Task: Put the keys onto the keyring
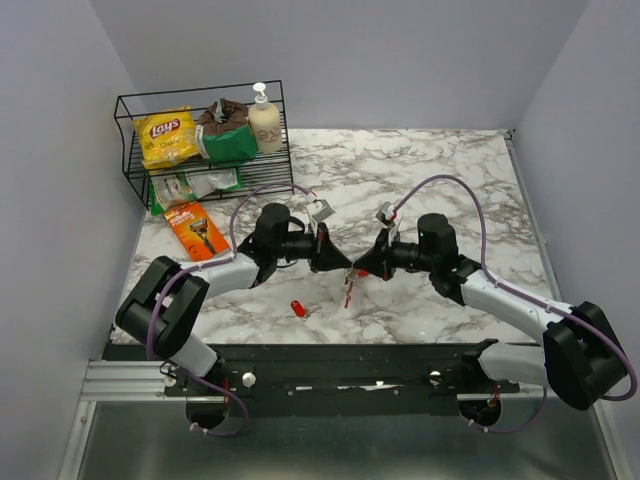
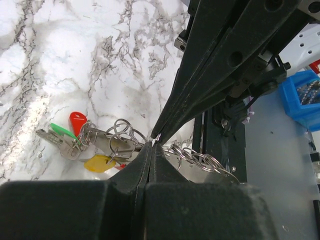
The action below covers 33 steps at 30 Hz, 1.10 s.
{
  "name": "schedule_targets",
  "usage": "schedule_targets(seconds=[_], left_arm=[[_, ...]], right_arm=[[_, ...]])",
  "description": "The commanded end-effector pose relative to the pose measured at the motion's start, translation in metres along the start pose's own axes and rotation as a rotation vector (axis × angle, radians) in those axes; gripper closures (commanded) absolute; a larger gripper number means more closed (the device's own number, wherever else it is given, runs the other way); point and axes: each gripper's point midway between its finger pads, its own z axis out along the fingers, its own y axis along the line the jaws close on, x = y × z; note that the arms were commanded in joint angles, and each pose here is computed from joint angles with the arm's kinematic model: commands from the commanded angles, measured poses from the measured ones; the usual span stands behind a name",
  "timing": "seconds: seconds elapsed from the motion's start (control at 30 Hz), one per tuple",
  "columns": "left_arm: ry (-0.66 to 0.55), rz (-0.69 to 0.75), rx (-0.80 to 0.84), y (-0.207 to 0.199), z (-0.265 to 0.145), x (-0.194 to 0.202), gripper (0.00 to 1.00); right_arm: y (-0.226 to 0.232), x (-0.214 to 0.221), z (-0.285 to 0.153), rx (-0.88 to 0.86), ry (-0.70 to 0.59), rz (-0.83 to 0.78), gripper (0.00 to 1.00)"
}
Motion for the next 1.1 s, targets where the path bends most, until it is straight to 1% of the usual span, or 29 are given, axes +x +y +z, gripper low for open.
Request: schedule_targets(seconds=[0.0, 0.03, 0.07, 0.13, 0.17, 0.27, 0.33, 0.37, 0.43, 0.47, 0.53, 0.57, 0.6, 0.67, 0.8, 0.93, 1.03, 1.07], left_arm=[[-0.032, 0.068, -0.053, -0.005, -0.003, -0.021, 1.0], [-0.03, 0.087, -0.063, -0.004, -0.004, -0.023, 1.0], [-0.029, 0.1, -0.069, -0.005, -0.005, -0.026, 1.0], [-0.007, 0.103, -0.083, -0.004, -0.007, -0.023, 1.0], [-0.003, 0.107, -0.084, -0.005, -0.007, -0.023, 1.0], [0.009, 0.107, -0.086, -0.008, -0.008, -0.022, 1.0], [0.002, 0.11, -0.093, -0.007, -0.008, -0.024, 1.0], [-0.004, 0.112, -0.094, -0.008, -0.009, -0.026, 1.0], [-0.008, 0.114, -0.101, -0.008, -0.009, -0.026, 1.0], [-0.01, 0.116, -0.105, -0.007, -0.01, -0.026, 1.0], [-0.011, 0.119, -0.105, -0.009, -0.01, -0.027, 1.0], [-0.011, 0.119, -0.108, -0.008, -0.011, -0.027, 1.0], [-0.01, 0.122, -0.105, -0.009, -0.011, -0.028, 1.0], [-0.013, 0.124, -0.106, -0.01, -0.011, -0.028, 1.0], [-0.016, 0.126, -0.109, -0.01, -0.012, -0.029, 1.0], [-0.019, 0.129, -0.112, -0.01, -0.012, -0.031, 1.0], [-0.023, 0.134, -0.117, -0.01, -0.012, -0.031, 1.0], [-0.023, 0.132, -0.117, -0.01, -0.013, -0.032, 1.0]], right_arm=[[0.013, -0.03, 0.002, -0.063, -0.077, -0.07, 0.92], [0.013, -0.032, 0.003, -0.063, -0.076, -0.078, 0.88], [0.012, -0.031, 0.004, -0.063, -0.07, -0.078, 0.81], [0.012, -0.03, 0.004, -0.068, -0.059, -0.084, 0.75], [0.012, -0.032, 0.005, -0.072, -0.059, -0.089, 0.73], [0.015, -0.034, 0.005, -0.09, -0.058, -0.096, 0.73], [0.018, -0.031, 0.006, -0.115, -0.045, -0.095, 0.81], [0.019, -0.032, 0.007, -0.124, -0.043, -0.098, 0.9], [0.019, -0.029, 0.007, -0.128, -0.032, -0.092, 0.91], [0.018, -0.028, 0.007, -0.126, -0.032, -0.092, 0.89], [0.015, -0.025, 0.007, -0.114, -0.017, -0.09, 0.82], [0.015, -0.024, 0.007, -0.112, -0.01, -0.094, 0.76], [0.015, -0.023, 0.007, -0.11, -0.005, -0.092, 0.73], [0.015, -0.021, 0.006, -0.114, 0.001, -0.097, 0.71], [0.017, -0.016, 0.007, -0.128, 0.018, -0.089, 0.72], [0.016, -0.014, 0.007, -0.13, 0.031, -0.089, 0.77], [0.017, -0.012, 0.007, -0.133, 0.041, -0.083, 0.89], [0.017, -0.011, 0.007, -0.137, 0.043, -0.082, 0.97]])
